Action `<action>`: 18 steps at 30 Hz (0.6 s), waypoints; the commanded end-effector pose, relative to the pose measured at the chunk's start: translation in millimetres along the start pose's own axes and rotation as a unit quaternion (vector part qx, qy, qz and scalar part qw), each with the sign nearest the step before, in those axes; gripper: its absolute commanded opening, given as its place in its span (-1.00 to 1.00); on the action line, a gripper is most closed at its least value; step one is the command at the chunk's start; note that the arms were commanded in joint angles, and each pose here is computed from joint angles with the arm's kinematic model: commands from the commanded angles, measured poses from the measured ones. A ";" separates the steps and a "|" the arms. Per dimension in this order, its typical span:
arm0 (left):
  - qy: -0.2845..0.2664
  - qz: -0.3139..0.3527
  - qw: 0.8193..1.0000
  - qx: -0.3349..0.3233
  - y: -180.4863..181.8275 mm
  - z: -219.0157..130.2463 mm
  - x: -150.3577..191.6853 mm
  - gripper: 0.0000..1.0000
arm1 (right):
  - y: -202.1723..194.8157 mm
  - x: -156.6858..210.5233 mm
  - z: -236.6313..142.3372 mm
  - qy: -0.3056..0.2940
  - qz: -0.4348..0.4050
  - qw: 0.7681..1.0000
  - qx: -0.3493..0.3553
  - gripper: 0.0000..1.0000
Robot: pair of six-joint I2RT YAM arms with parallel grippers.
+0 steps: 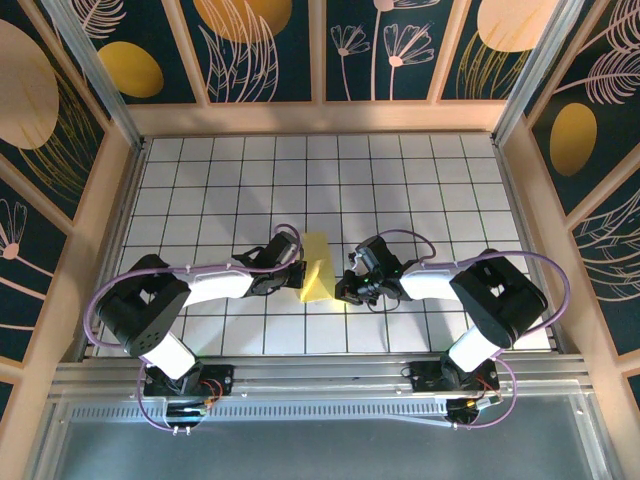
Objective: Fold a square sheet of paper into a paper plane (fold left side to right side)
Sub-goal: Fold the triangle a second time at the center of the table.
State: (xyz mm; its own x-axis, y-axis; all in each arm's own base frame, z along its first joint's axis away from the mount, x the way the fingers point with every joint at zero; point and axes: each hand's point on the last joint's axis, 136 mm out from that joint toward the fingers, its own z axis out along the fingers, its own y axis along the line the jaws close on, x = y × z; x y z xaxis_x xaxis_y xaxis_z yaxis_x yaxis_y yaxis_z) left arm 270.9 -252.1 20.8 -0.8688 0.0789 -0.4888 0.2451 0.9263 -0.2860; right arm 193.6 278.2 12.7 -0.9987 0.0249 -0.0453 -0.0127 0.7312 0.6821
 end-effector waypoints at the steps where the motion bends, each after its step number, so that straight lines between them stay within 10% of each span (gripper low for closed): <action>1: -0.004 0.004 1.000 -0.001 0.2 3.7 -5.7 -1.00 | -38.6 14.4 11.9 0.015 0.013 0.997 0.074 -1.00; 18: 0.016 0.008 1.000 -0.014 7.7 12.8 6.6 -1.00 | 9.7 -0.4 -3.0 -0.006 -0.015 1.000 -0.003 -1.00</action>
State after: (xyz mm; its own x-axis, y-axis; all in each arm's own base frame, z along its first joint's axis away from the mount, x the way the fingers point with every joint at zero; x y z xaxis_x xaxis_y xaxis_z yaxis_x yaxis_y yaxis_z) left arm 272.6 -253.7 14.0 -0.8715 0.0820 -0.4834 0.2438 0.9279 -0.2821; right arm 194.2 279.8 15.8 -0.9985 0.0227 -0.0500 -0.0180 0.7257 0.6878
